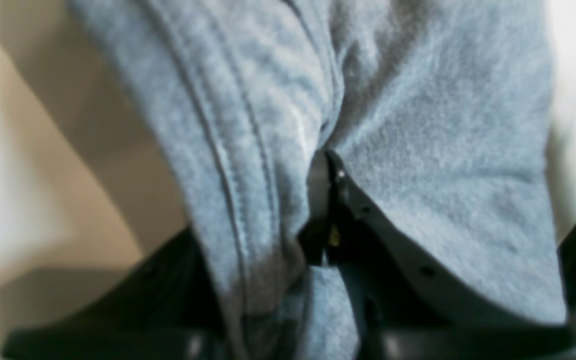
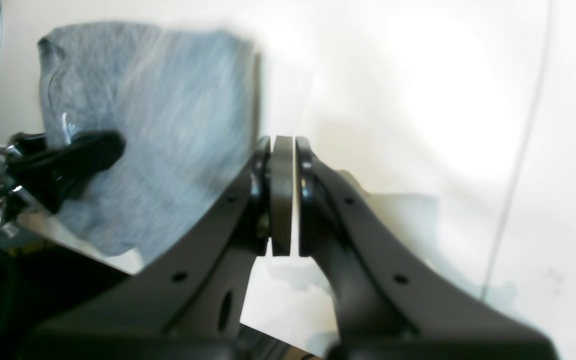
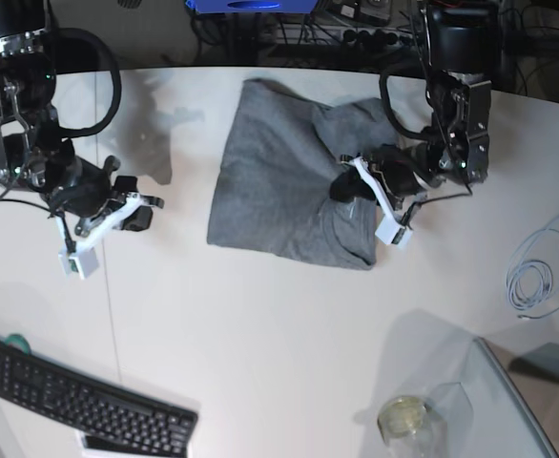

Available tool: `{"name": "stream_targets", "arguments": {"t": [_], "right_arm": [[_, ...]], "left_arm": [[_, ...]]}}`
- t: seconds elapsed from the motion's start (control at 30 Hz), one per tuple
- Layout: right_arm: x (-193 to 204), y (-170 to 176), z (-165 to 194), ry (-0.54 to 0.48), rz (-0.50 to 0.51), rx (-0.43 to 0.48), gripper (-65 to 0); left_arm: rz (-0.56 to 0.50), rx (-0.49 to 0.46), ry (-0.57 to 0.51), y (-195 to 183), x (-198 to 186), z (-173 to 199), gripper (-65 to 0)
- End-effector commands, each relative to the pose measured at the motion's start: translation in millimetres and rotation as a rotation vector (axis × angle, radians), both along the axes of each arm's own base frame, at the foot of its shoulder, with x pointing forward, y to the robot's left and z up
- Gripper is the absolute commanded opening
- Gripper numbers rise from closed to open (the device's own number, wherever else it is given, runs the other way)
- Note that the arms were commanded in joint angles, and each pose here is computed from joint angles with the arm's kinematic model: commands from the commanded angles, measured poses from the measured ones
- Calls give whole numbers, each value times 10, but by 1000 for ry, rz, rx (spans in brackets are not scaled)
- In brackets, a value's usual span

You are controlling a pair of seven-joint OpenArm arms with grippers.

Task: Layout the t-shirt on the table in an organized manner, then fold the t-shirt properly
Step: 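Grasp the folded shirt's edge with both grippers and drag it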

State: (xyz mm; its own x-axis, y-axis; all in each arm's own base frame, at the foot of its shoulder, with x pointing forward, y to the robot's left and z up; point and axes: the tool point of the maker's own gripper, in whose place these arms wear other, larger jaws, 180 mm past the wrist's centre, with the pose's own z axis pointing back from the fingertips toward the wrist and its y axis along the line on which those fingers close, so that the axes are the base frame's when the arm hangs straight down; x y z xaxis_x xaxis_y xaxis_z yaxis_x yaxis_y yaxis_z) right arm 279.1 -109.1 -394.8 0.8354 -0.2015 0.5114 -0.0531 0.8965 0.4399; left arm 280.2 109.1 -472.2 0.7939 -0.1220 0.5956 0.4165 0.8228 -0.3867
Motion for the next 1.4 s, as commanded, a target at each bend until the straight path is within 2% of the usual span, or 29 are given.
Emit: {"name": "stream_targets", "arguments": {"t": [0.0, 0.13, 0.4, 0.5, 0.7, 0.93, 1.37], "right_arm": [[96, -77, 121, -53, 0, 0, -642], [120, -277, 175, -88, -22, -6, -642], [16, -567, 119, -68, -98, -25, -642], [-61, -632, 75, -51, -115, -31, -642], [-217, -702, -14, -18, -137, -37, -642], [-267, -692, -48, -5, -135, -36, -642], [-227, -696, -28, -14, -137, -35, -642]], "left_arm": [[-39, 3, -68, -30, 186, 182, -650], [-278, 129, -91, -147, 267, 236, -650], [-855, 340, -182, -898, 255, 344, -650], [-987, 341, -255, -1234, 262, 446, -650], [-1062, 357, -262, -1609, 412, 394, -650], [-1110, 306, -255, -1917, 289, 252, -650], [-1141, 317, -257, -1962, 262, 231, -650]]}}
